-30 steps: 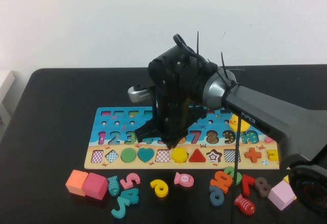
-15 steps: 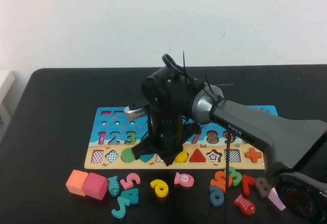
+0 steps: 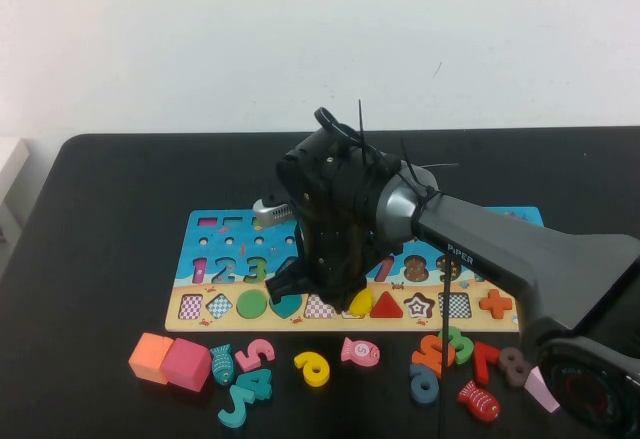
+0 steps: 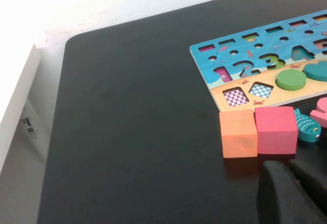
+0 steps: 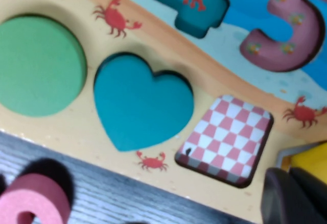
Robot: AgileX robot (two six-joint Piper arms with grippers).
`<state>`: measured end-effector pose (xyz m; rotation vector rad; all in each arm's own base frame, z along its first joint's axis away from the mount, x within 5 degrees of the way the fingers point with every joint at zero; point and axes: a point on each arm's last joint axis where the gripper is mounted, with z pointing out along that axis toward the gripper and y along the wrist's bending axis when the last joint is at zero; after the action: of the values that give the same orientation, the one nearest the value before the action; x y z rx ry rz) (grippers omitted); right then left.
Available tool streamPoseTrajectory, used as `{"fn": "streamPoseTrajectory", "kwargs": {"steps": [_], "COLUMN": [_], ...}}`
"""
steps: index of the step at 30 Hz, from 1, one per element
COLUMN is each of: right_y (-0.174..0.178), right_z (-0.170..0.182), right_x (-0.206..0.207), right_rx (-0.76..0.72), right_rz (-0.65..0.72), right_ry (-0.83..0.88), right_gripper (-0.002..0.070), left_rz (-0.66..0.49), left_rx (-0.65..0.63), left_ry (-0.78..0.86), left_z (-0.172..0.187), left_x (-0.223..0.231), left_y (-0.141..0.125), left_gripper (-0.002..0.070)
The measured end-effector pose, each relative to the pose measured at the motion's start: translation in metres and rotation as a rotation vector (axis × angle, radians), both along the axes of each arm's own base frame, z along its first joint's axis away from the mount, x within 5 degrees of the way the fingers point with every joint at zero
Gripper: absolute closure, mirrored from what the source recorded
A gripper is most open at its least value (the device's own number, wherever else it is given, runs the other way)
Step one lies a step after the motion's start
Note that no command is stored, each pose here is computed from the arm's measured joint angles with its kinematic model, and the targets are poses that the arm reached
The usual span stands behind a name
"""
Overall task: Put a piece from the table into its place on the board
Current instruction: Place the "Pentagon" into the hole of the Pentagon
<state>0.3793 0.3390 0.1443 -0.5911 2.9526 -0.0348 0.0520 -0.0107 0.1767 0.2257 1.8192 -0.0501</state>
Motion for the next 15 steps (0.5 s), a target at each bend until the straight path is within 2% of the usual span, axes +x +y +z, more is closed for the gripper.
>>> {"fn": "streamPoseTrajectory", "kwargs": {"steps": [10,15], "right_y": [0.002,0.001], "right_z": [0.0,0.012], "right_x": [0.0,0.001], "right_rx": [0.025,0.037], "right_rz": [-0.034,-0.035], "right_ry": [-0.002,-0.023], "right_gripper": [0.0657,0.0657], "left_rz": [0.0,0.0], "left_rx": [0.0,0.0], "left_ry": [0.0,0.0], "left_z": [0.0,0.0], "left_x": [0.0,0.0], "left_y": [0.0,0.0], "left_gripper": [0.0678,0.0678]}}
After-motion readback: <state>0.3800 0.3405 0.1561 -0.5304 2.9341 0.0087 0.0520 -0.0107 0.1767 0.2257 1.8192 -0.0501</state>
